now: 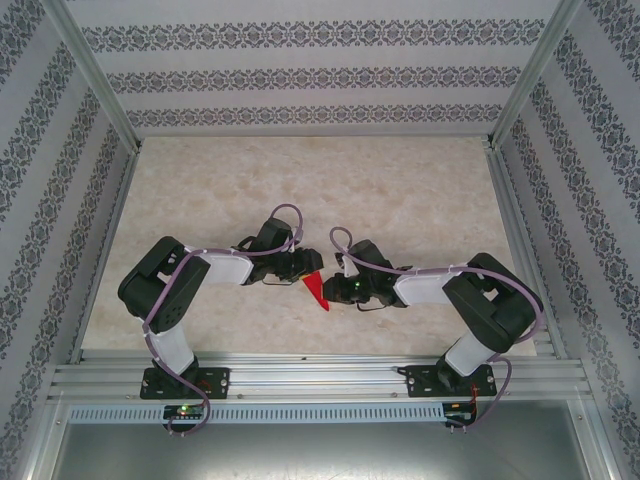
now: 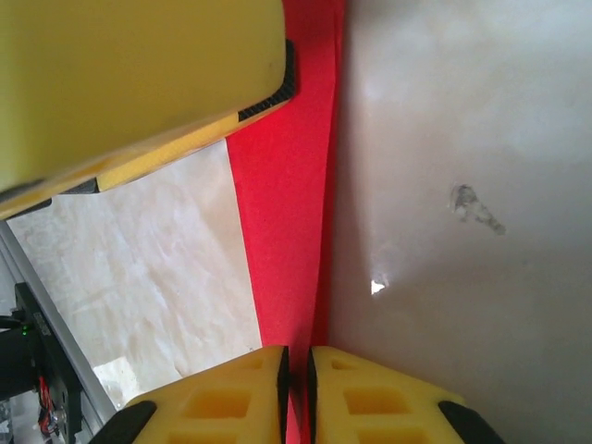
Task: Fold a paper plane with a square sheet of paper (pick it up from the middle)
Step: Fold the wing for the fifth time at the center of the table.
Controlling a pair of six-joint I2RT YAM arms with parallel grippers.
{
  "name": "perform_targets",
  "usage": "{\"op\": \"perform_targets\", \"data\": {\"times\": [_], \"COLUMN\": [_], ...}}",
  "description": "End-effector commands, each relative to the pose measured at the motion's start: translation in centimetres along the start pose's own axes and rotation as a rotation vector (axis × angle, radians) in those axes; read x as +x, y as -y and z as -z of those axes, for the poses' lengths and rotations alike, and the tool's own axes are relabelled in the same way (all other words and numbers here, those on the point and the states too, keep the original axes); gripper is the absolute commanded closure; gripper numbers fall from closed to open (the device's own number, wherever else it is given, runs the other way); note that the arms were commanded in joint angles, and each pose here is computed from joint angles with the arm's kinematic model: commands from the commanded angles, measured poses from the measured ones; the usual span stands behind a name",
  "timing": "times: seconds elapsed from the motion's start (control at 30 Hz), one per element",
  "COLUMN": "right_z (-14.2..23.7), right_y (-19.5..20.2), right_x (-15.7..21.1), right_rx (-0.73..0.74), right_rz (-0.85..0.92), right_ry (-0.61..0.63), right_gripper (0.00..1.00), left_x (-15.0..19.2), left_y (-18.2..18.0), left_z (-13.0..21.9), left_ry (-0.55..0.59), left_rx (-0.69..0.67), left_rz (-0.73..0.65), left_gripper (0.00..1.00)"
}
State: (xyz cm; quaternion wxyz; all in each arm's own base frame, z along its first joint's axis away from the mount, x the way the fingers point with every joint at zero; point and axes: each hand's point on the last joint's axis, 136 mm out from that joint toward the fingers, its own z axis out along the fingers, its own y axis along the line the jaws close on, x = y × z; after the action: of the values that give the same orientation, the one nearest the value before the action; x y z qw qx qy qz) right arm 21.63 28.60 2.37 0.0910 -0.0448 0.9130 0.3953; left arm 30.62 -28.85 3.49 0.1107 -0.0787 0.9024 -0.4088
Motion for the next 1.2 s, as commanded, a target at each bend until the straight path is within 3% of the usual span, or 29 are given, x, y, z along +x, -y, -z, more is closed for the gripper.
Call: {"op": "perform_targets", "data": {"times": [0.0,0.43,0.77,1.0,1.17], "right_z": [0.6,1.8,1.2,0.1,-0.8], "right_y": [-1.7,-2.3,-2.6,-0.3,-0.3], "right_x": [0.3,0.0,1.4,3.2,4.5], "right_rx": [-0.043,-0.015,-0.038,0.110,0.115], "right_rz": [0.034,0.045,0.065,0.145,0.172], "right_ry": [-0.010,0.012,-0.041,-0.082,-0.135], "right_gripper": [0.84,0.79,0.92,0.92,0.90], "left_x": [1.4,1.5,1.5,1.6,1.6], "left_y": [-1.7,-1.6,-1.8,-2.0,-2.2], "left_z": [0.1,0.1,0.1,0.1,0.1], "left_ry": [-0.034,-0.036,-0.038,-0.035,-0.036], "left_rx": [-0.069,-0.064,-0.069,-0.077,-0.086], "left_rz": [0.014,0.016,0.018,0.029,0.038], "left_gripper": [0.55,0.55,0.54,0.54,0.54]}}
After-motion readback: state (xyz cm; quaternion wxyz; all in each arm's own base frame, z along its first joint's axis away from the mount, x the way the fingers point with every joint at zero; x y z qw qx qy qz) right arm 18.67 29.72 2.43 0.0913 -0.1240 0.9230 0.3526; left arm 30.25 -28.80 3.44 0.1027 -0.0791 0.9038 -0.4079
